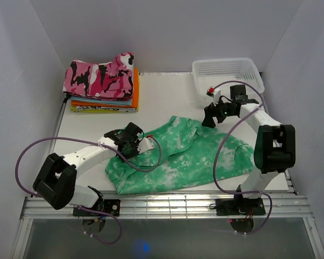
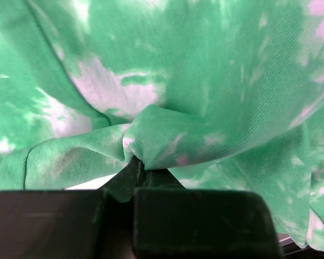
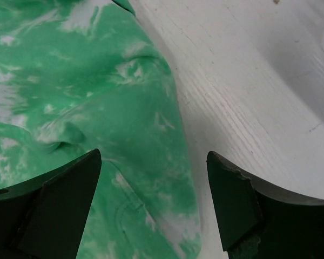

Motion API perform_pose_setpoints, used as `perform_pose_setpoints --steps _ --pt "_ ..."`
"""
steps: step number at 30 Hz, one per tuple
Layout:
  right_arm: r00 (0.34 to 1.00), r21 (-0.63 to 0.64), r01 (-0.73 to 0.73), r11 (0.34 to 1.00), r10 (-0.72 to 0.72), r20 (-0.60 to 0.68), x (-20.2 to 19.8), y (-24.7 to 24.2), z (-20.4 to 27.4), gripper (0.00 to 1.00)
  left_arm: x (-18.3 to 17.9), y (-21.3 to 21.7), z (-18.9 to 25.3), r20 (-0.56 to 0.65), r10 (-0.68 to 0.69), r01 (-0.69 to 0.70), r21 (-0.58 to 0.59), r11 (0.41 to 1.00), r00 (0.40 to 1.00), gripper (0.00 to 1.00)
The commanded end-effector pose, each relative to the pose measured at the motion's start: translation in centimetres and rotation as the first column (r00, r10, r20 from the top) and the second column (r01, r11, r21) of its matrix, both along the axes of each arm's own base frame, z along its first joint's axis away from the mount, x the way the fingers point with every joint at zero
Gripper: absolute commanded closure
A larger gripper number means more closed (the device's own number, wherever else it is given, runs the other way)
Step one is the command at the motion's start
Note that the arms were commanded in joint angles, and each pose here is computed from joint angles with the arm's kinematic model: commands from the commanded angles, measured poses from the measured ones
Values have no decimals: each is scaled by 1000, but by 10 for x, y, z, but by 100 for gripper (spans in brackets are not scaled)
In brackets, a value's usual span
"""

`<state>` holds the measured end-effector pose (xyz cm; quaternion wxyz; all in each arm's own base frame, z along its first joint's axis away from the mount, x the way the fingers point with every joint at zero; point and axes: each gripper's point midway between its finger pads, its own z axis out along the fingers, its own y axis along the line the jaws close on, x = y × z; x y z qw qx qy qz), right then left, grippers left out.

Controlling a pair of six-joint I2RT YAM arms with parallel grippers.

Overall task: Fold and stack the trousers
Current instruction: Flatten the trousers out

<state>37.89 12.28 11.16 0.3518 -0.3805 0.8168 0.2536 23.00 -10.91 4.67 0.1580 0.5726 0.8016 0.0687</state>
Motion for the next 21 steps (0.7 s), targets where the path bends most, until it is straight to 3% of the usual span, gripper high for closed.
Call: perform_pose_setpoints --steps 1,5,10,13,16,17,19,21 --pt "999 -25 21 999 -20 40 39 4 -7 16 12 -10 17 36 11 -9 -53 999 999 100" --pt "1000 -25 -6 1000 6 -7 44 13 -24 16 14 -8 20 48 33 -31 -47 998 998 100" --pt "979 -6 -130 992 127 -157 6 29 -50 23 18 -9 26 48 85 -82 -66 994 995 100" --pt "952 45 -172 984 178 -250 -17 35 -51 37 19 -9 27 45 104 -100 -71 992 994 100" --pt "934 92 -213 973 230 -273 -27 41 -40 58 23 -9 26 36 127 -124 -76 989 991 100" --pt "911 122 -223 967 252 -328 -41 43 -33 70 25 -9 27 37 137 -134 -79 988 990 100" --pt "920 121 -236 964 262 -291 -35 42 -13 89 30 -8 24 30 172 -168 -85 982 985 100" --pt "946 71 -209 975 220 -238 -24 32 -4 92 37 -11 26 25 199 -195 -102 975 980 100"
